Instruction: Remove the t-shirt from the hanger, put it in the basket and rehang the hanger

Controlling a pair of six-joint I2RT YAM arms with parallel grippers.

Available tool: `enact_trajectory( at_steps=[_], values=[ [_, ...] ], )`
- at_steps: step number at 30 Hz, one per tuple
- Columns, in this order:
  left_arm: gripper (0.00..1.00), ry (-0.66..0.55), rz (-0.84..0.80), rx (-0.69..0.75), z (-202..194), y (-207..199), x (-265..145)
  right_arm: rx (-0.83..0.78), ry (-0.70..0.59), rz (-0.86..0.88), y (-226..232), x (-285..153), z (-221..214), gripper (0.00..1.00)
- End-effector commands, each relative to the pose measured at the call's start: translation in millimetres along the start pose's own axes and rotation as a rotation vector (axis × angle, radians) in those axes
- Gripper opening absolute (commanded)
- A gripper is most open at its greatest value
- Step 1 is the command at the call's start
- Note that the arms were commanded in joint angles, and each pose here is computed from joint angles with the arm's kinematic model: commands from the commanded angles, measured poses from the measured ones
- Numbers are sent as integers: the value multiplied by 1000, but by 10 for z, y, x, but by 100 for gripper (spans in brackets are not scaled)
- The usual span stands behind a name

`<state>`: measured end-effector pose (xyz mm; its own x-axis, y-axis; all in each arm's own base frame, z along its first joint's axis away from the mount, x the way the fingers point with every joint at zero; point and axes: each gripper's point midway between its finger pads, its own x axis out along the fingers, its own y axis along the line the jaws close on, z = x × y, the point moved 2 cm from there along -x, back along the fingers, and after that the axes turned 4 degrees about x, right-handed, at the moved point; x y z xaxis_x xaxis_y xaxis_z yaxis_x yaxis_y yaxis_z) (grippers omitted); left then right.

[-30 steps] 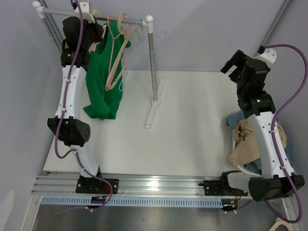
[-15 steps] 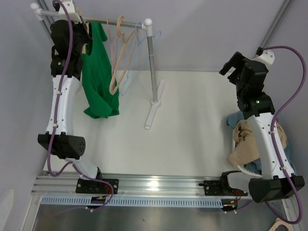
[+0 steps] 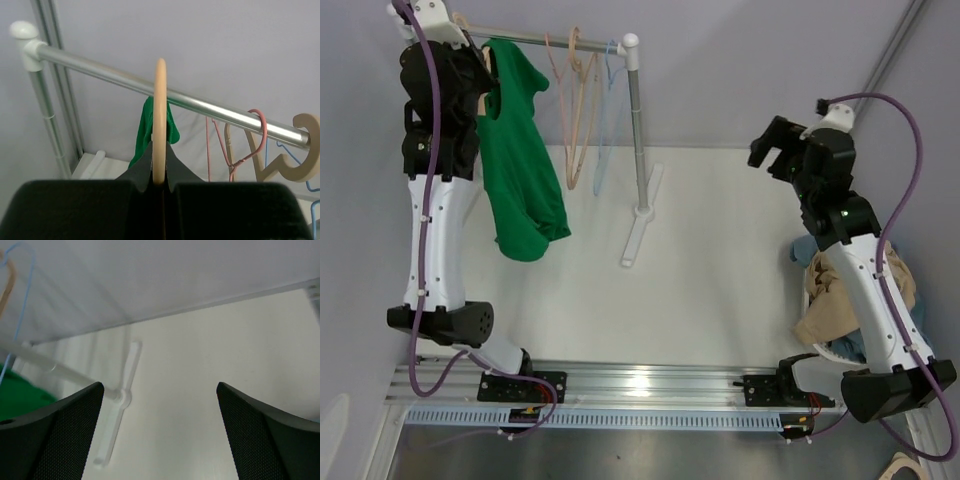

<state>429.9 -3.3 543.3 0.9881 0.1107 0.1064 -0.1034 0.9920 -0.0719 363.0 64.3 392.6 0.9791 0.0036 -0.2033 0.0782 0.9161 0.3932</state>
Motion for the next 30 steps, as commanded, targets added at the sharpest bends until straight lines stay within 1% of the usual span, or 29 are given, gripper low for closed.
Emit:
enact_trajectory(
  at_steps=[1, 2, 3, 4, 5, 6, 7, 9, 10, 11, 12, 13, 16, 17, 18, 20, 21, 24, 26, 27, 29, 30],
  values=[
    [1, -51, 170, -70, 386, 109, -514, -82, 62, 207, 532, -147, -178, 100],
    [1, -21, 255, -66, 274, 200, -568, -110, 50, 260, 668, -181, -215, 99],
    [1, -10, 263, -71, 247, 153, -642, -138, 90, 351, 910, -285, -428, 99],
    [1, 12, 280, -65, 148, 156, -676, -155, 96, 407, 1042, -356, -501, 99],
    [1, 2, 287, -71, 170, 183, -805, -183, 88, 464, 1183, -427, -548, 100],
    [1, -4, 301, -77, 177, 179, -881, -209, 117, 546, 1411, -583, -713, 100],
    [1, 8, 305, -71, 105, 173, -918, -227, 118, 598, 1550, -674, -771, 100],
    [1, 0, 314, -74, 92, 187, -1071, -282, 122, 660, 1771, -812, -927, 99],
    [1, -4, 307, -79, 99, 175, -1108, -295, 118, 740, 2012, -1016, -1033, 100],
    [1, -14, 297, -90, 129, 174, -1170, -316, 126, 779, 2138, -1081, -1147, 99],
    [1, 2, 277, -88, 68, 121, -1177, -334, 122, 820, 2257, -1163, -1215, 99],
    [1, 6, 256, -97, 62, 78, -1209, -342, 136, 906, 2483, -1340, -1373, 99],
    [1, 21, 251, -101, 11, 34, -1216, -312, 144, 1041, 2800, -1593, -1495, 100],
    [1, 24, 253, -98, 2, 30, -1219, -305, 164, 1107, 2903, -1736, -1576, 99],
    [1, 24, 255, -101, 4, 9, -1229, -311, 187, 1146, 2985, -1787, -1701, 99],
    [1, 20, 282, -99, 16, 36, -1257, -295, 172, 1210, 3146, -1931, -1780, 100],
    [1, 17, 277, -97, 26, 10, -1276, -305, 190, 1232, 3213, -1949, -1919, 99],
    [1, 11, 289, -78, 56, 7, -1296, -285, 197, 1316, 3390, -2091, -2042, 99],
    [1, 18, 292, -69, 64, 2, -1290, -258, 218, 1340, 3504, -2093, -2179, 99],
    [1, 23, 291, -67, 47, -8, -1278, -247, 220, 1355, 3565, -2116, -2178, 100],
    [1, 18, 274, -76, 59, -51, -1243, -254, 252, 1360, 3647, -2068, -2345, 100],
    [1, 13, 255, -80, 82, -84, -1227, -247, 248, 1363, 3705, -2070, -2325, 72]
  ],
)
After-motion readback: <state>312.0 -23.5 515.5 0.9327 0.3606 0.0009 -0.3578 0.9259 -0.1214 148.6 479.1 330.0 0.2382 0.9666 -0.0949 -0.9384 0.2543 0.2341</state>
